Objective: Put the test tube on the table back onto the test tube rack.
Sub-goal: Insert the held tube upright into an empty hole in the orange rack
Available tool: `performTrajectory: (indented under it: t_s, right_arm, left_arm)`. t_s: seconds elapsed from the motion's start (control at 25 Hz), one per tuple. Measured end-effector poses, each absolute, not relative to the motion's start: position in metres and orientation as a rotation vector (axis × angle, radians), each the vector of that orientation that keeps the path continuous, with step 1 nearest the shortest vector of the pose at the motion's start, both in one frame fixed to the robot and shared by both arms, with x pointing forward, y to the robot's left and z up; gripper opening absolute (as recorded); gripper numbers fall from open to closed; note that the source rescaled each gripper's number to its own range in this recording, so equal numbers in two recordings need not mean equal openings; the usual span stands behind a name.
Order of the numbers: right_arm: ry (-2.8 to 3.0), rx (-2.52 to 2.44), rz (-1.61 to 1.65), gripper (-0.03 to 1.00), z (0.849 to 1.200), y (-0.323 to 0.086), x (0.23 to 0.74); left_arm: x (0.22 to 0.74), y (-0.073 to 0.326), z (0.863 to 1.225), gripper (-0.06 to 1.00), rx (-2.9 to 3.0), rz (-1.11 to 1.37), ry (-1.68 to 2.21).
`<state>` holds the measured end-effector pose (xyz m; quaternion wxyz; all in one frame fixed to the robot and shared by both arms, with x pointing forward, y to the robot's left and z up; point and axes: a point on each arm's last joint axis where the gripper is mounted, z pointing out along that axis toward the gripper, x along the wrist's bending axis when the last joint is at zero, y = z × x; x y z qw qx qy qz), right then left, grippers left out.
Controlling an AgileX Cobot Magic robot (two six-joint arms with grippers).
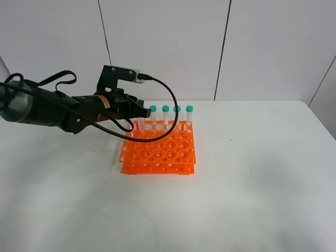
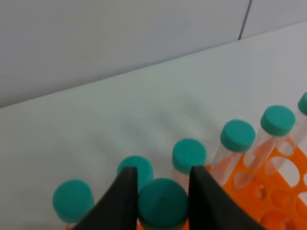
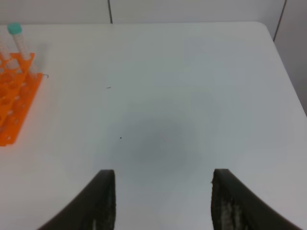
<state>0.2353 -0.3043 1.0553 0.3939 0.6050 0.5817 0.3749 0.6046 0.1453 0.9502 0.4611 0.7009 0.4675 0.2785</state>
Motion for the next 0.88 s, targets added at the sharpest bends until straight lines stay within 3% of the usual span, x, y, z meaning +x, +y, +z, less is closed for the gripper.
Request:
performTrajectory:
  t_s: [0.88]
  right_arm:
    - [1.476,1.535,0.951,0.59,1.0553,-0.3043,0.2353]
  left_arm:
    - [0.6042,0.15,0.9467,0.0,1.738,0.684,1.169]
